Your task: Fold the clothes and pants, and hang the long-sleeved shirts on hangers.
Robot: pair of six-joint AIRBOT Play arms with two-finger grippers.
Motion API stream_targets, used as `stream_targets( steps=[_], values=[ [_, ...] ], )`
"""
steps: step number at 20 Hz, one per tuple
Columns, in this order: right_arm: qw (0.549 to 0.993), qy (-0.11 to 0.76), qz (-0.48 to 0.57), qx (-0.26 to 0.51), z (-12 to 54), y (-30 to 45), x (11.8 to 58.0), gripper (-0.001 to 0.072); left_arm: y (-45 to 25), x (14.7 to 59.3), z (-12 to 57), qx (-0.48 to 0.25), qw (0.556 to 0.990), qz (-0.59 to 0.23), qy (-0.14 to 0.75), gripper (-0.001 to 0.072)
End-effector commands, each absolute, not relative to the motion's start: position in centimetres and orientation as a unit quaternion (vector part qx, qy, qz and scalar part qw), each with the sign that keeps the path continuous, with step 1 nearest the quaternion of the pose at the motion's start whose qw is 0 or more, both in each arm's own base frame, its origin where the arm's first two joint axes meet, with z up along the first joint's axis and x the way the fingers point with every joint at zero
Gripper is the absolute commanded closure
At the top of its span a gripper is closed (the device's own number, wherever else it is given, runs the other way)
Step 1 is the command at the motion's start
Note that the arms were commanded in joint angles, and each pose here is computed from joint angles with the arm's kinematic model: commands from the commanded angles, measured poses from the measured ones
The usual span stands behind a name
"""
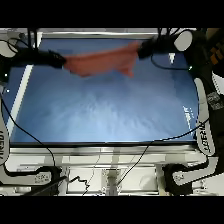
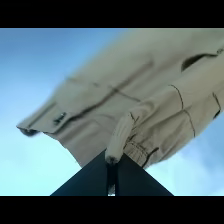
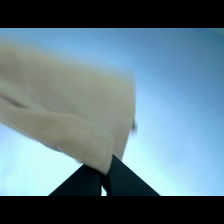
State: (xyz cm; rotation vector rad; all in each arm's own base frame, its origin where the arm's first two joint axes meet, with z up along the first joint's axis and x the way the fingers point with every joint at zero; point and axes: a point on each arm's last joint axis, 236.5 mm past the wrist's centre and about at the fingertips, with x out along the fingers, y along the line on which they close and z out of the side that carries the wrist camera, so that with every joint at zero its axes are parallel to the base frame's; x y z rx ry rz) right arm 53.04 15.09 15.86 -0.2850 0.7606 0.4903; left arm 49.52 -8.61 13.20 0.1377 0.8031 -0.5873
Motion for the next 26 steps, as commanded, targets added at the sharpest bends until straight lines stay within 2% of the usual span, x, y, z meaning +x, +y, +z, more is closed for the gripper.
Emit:
stream_targets(
  steps=[1,3,7,8,9,10,11,14,15,16,17,18,19,20,22,24,26],
  values=[
    [0.760,0.571,0.280,-0.135,6.1,14.4,43.8,0.0705,-7.7,40.1,5.1,0.068,0.751,-0.326,0.570,0.0688],
    [0.685,0.644,0.323,-0.111,2.8,16.1,38.4,0.0705,-8.5,34.2,1.4,0.039,0.667,-0.357,0.653,0.0688],
    [0.580,0.716,0.369,-0.122,-0.3,18.7,30.8,0.0702,-9.1,26.7,-3.6,-0.034,0.564,-0.336,0.753,0.0684],
    [0.564,0.724,0.376,-0.130,-0.5,19.1,29.8,0.0643,-9.1,25.8,-4.1,-0.044,0.552,-0.330,0.764,0.0652],
    [0.565,0.720,0.380,-0.137,-0.5,19.7,29.6,0.0407,-9.1,25.4,-4.4,-0.049,0.547,-0.326,0.770,0.0507],
    [0.567,0.716,0.382,-0.141,-0.6,20.1,29.6,0.0149,-9.2,25.5,-4.3,-0.056,0.547,-0.320,0.772,0.0303],
    [0.578,0.706,0.382,-0.146,-0.8,20.6,30.2,0.0013,-9.7,25.8,-4.0,-0.068,0.550,-0.323,0.767,0.0133],
    [0.603,0.686,0.378,-0.150,-0.9,21.2,31.6,0.0037,-11.2,27.7,-2.1,-0.100,0.573,-0.343,0.737,0.0136],
    [0.612,0.680,0.370,-0.161,-0.7,20.8,32.3,0.0037,-11.0,28.9,-1.2,-0.100,0.589,-0.342,0.725,0.0298],
    [0.624,0.671,0.360,-0.176,-0.2,20.3,33.2,0.0080,-10.5,30.2,-0.2,-0.096,0.608,-0.339,0.711,0.0545],
    [0.640,0.658,0.349,-0.190,0.6,19.9,34.5,0.0263,-9.9,31.9,1.2,-0.090,0.634,-0.334,0.692,0.0683],
    [0.660,0.639,0.341,-0.200,1.8,19.8,36.0,0.0474,-9.1,33.7,3.0,-0.085,0.663,-0.326,0.668,0.0685],
    [0.686,0.613,0.335,-0.203,3.4,19.8,37.8,0.0633,-8.4,35.4,5.0,-0.075,0.694,-0.319,0.641,0.0685],
    [0.712,0.588,0.329,-0.201,5.2,19.7,39.5,0.0702,-7.5,37.2,7.2,-0.061,0.729,-0.309,0.608,0.0686],
    [0.775,0.520,0.306,-0.187,9.5,18.7,43.5,0.0703,-4.4,40.6,12.7,-0.023,0.811,-0.259,0.525,0.0686],
    [0.809,0.480,0.285,-0.185,12.6,15.9,45.8,0.0704,-0.3,42.8,18.7,0.005,0.887,-0.181,0.425,0.0685],
    [0.824,0.489,0.243,-0.152,12.9,10.7,47.1,0.0705,3.7,42.1,21.9,0.029,0.919,-0.111,0.378,0.0685]
  ],
)
